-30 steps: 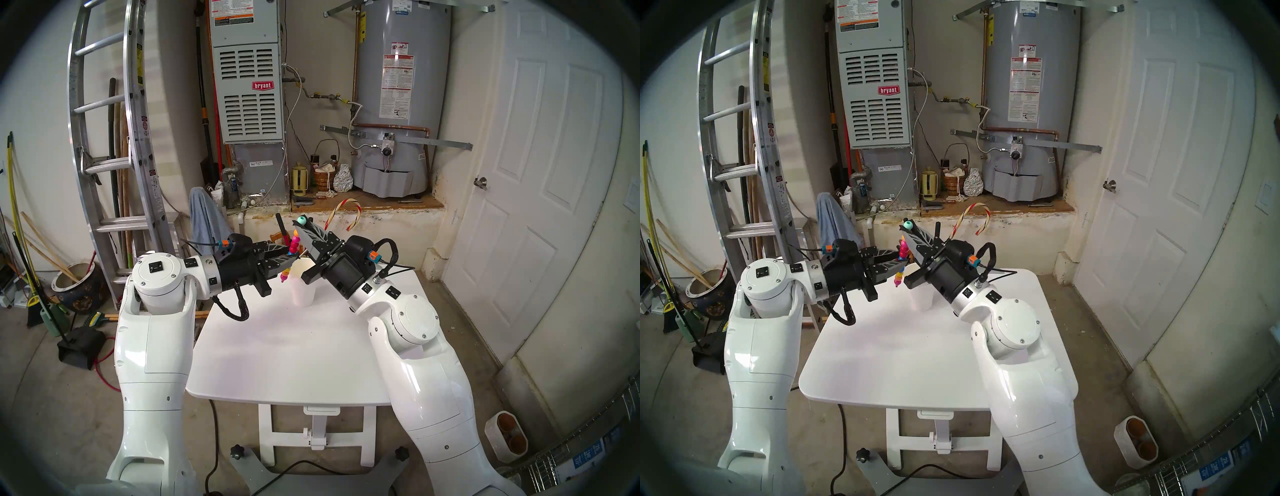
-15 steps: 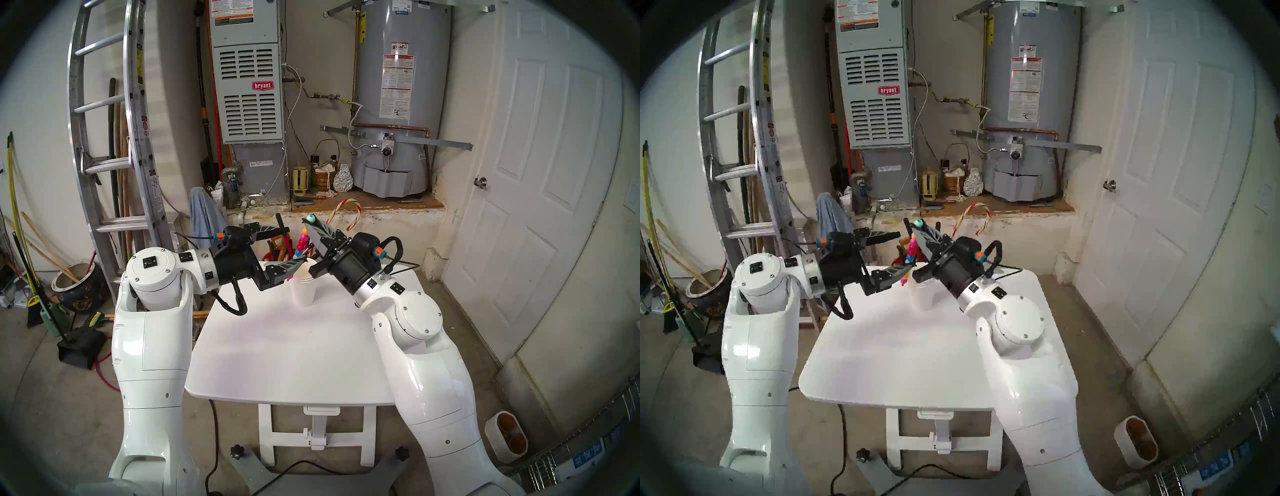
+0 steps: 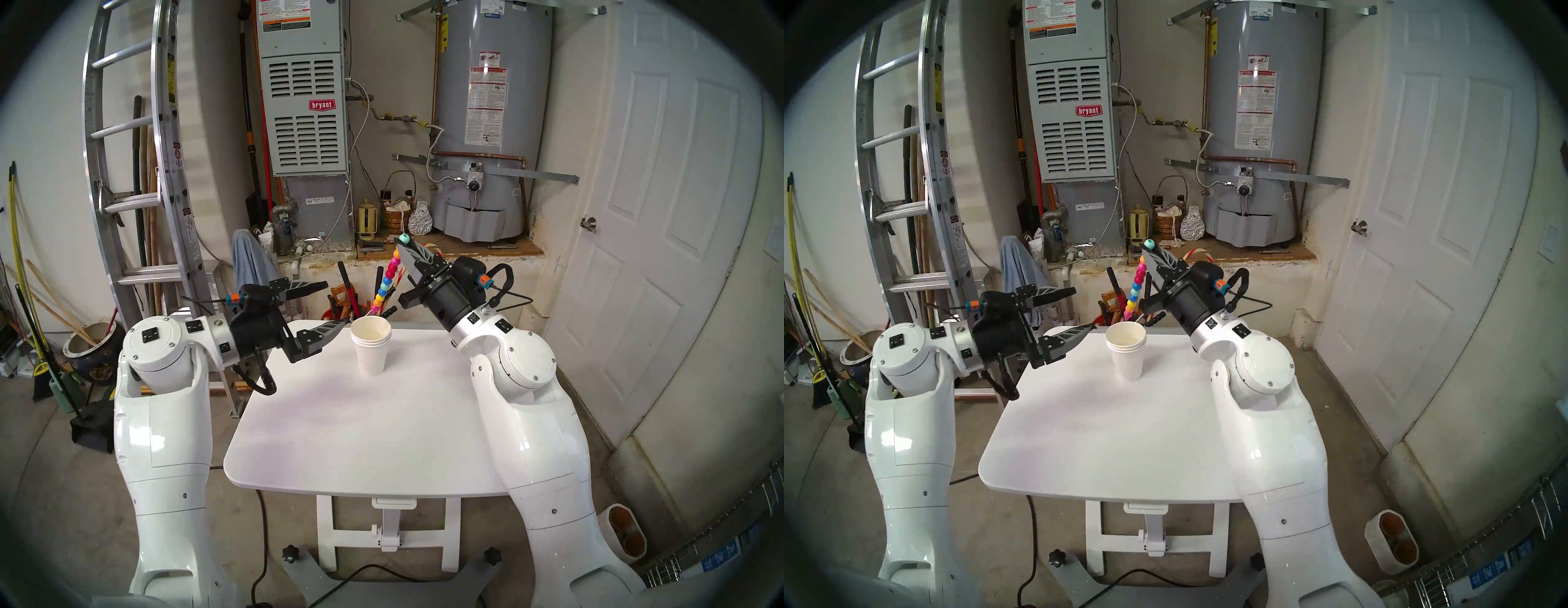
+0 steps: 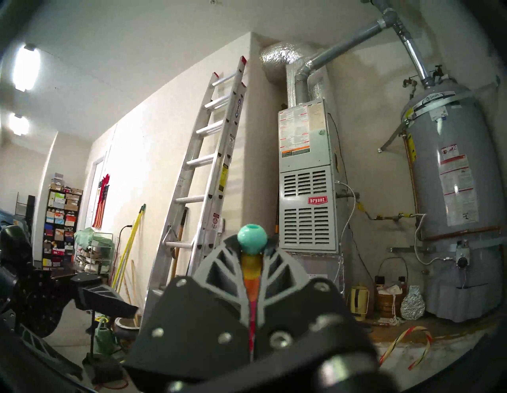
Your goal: Switch the marker to another color
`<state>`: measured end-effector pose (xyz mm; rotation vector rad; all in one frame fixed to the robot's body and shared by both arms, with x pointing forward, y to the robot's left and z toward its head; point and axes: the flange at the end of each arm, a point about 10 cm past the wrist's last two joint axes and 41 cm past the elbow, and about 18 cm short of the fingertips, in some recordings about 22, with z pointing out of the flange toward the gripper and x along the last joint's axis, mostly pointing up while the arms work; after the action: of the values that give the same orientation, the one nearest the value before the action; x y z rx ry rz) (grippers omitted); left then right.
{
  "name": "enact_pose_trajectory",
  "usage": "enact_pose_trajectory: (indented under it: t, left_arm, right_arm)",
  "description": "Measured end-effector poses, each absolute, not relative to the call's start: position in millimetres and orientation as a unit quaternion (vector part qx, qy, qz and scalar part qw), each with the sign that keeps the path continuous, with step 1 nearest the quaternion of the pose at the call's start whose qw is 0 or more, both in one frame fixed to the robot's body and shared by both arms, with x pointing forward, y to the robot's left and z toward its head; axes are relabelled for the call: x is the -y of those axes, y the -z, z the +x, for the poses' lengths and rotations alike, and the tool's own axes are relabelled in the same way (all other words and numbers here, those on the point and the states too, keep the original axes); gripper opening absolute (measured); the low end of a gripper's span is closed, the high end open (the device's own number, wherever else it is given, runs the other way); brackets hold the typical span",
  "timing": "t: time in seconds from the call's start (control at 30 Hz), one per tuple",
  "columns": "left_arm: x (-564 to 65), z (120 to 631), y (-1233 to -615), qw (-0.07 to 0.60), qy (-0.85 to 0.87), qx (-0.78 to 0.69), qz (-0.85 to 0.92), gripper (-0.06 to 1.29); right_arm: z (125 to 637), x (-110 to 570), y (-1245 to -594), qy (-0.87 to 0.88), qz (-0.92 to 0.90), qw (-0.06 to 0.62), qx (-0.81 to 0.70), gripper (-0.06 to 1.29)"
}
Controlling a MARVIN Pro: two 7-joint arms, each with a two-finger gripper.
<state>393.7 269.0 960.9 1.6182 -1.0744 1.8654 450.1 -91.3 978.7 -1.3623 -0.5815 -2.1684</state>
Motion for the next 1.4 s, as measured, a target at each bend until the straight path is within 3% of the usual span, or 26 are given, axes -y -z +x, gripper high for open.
enact_pose_trajectory:
  t: [0.43, 1.4]
  left_arm:
    - [-282.6, 379.3, -958.2, 0.224, -0.697, 0.358, 0.580, 1.22]
    - [-277.6, 385.0, -958.8, 0.226, -0.703, 0.350, 0.577, 1.22]
  right_arm:
    - [470.3, 71.6, -960.0, 0.772, -0.520, 0.255, 0.262, 0.00]
    - [455.6, 65.4, -907.4, 0.749, -0.549, 0.254, 0.270, 0.00]
